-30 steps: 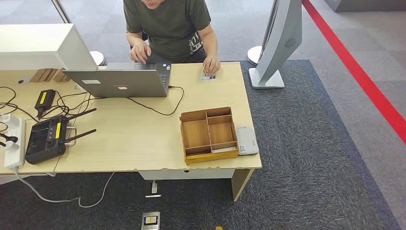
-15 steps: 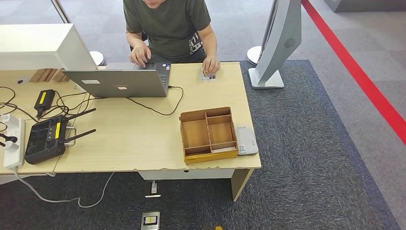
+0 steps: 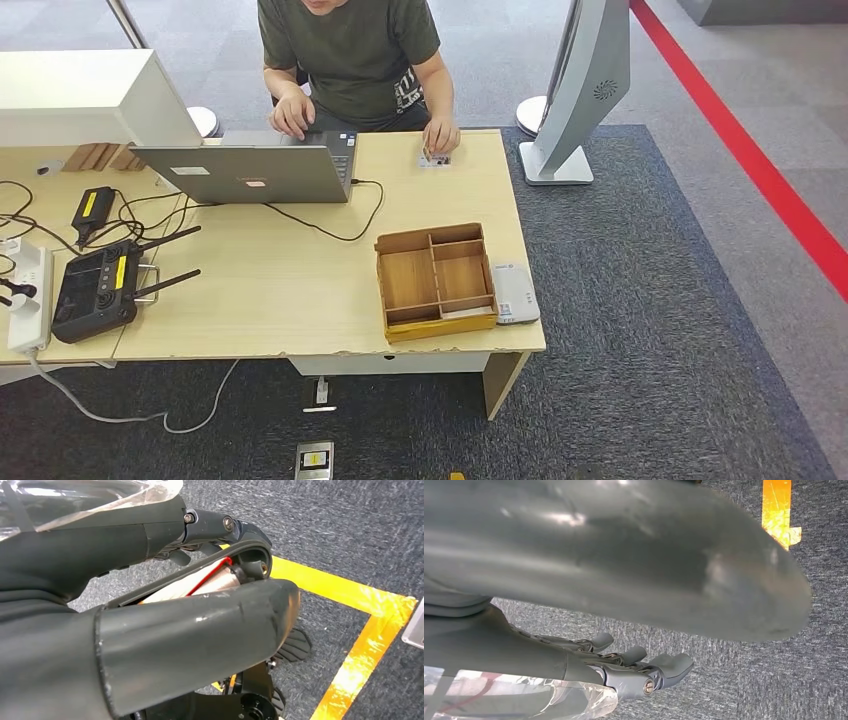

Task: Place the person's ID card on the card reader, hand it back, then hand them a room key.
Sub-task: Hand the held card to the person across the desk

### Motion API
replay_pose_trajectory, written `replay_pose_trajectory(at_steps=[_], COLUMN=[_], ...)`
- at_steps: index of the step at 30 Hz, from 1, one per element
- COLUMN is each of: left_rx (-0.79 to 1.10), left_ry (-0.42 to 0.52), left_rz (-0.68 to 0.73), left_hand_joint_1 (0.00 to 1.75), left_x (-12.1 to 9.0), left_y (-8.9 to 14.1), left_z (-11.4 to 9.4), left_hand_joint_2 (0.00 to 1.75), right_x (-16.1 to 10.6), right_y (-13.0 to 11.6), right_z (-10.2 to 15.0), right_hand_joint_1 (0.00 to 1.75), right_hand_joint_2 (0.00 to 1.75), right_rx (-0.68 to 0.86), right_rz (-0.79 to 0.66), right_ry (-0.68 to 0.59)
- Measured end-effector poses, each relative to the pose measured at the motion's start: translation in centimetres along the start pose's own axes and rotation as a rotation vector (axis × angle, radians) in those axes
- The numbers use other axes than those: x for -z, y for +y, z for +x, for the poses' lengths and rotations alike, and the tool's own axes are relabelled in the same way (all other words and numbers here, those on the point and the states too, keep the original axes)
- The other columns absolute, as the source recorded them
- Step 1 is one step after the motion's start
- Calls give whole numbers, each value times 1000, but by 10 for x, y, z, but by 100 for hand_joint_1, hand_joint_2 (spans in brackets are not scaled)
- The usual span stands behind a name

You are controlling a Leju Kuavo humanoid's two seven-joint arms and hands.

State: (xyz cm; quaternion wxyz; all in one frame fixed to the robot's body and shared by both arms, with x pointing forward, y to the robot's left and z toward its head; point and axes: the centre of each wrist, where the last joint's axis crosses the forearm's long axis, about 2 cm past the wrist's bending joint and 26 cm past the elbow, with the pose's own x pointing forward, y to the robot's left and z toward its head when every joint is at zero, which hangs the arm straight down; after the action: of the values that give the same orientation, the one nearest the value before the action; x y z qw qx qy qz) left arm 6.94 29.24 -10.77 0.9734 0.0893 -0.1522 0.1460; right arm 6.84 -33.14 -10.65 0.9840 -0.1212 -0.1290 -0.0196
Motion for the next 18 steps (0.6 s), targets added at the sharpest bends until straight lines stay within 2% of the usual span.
replay_pose_trajectory(at_steps=[18], left_rx=[9], left_ry=[16], left_rz=[16], left_hand_joint_1=[0], left_x=[0], left_y=[0], left_z=[0], left_hand_joint_2=[0], right_x=[0], right_y=[0], right_z=[0], right_hand_joint_1=[0], right_hand_joint_2=[0], right_rx=[-4], right_rz=[7], right_ry=[0])
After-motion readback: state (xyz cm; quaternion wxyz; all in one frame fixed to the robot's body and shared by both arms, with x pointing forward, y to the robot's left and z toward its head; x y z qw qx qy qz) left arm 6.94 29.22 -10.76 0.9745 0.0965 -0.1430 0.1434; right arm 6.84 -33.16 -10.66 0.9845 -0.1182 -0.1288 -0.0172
